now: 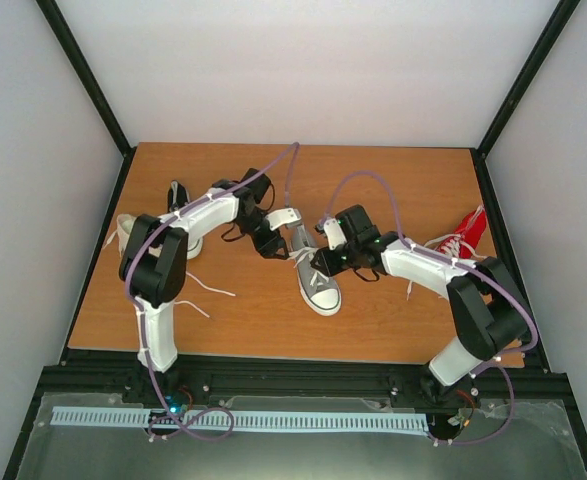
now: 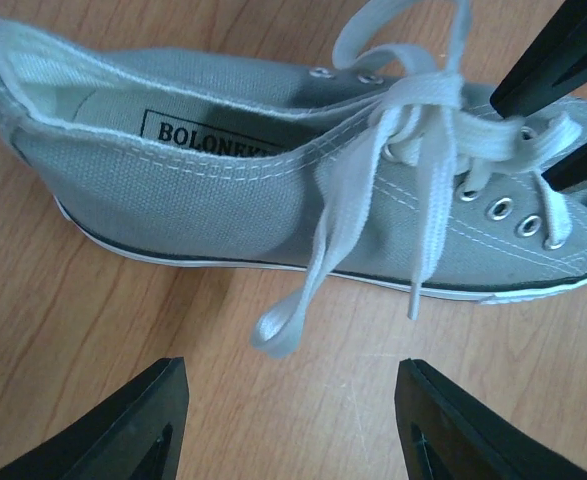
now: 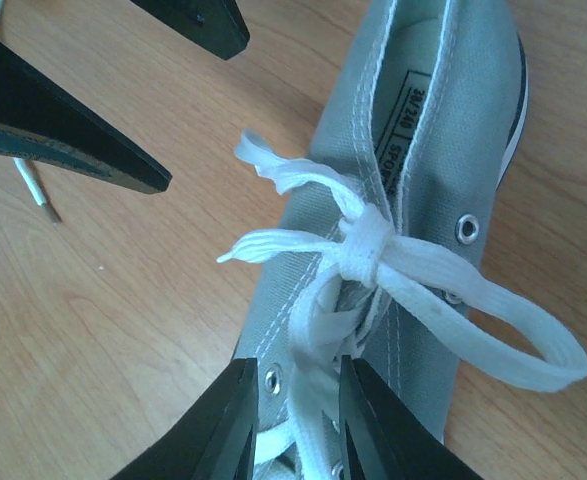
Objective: Tie the shoes
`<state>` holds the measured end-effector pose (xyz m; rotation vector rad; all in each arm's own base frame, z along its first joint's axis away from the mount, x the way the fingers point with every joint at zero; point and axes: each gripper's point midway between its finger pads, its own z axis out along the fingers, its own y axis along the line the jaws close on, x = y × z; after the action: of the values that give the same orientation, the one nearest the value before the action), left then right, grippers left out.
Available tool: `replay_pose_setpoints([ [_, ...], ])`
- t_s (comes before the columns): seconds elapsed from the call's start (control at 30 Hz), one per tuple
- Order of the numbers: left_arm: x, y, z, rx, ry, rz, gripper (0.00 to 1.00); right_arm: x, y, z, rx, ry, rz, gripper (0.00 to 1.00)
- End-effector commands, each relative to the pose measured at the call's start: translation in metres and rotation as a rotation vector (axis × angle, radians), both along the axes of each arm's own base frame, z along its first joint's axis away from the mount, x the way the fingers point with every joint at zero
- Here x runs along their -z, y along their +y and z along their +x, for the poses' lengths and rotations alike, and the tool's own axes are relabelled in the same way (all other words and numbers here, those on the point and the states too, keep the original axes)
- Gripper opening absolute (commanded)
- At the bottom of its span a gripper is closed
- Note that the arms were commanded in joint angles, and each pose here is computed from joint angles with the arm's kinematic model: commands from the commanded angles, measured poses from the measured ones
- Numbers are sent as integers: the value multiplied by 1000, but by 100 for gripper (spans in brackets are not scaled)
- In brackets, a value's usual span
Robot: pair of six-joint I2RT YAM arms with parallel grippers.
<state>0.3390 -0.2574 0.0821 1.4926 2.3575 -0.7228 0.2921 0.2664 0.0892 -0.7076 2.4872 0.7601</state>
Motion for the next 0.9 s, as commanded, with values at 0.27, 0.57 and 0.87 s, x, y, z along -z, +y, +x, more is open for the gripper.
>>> replay_pose_setpoints([
  [0.27,-7,-10,16,-28,0,-54,60,-2,5,14,-5,-52,-30,24],
  [0.57,-12,-25,69,-152,-40,-52,76,0,6,14,-16,-49,-33,24],
  [0.87,1,-32,86,-169,-58,-49,72,0,8,7,-41,-28,-22,4],
])
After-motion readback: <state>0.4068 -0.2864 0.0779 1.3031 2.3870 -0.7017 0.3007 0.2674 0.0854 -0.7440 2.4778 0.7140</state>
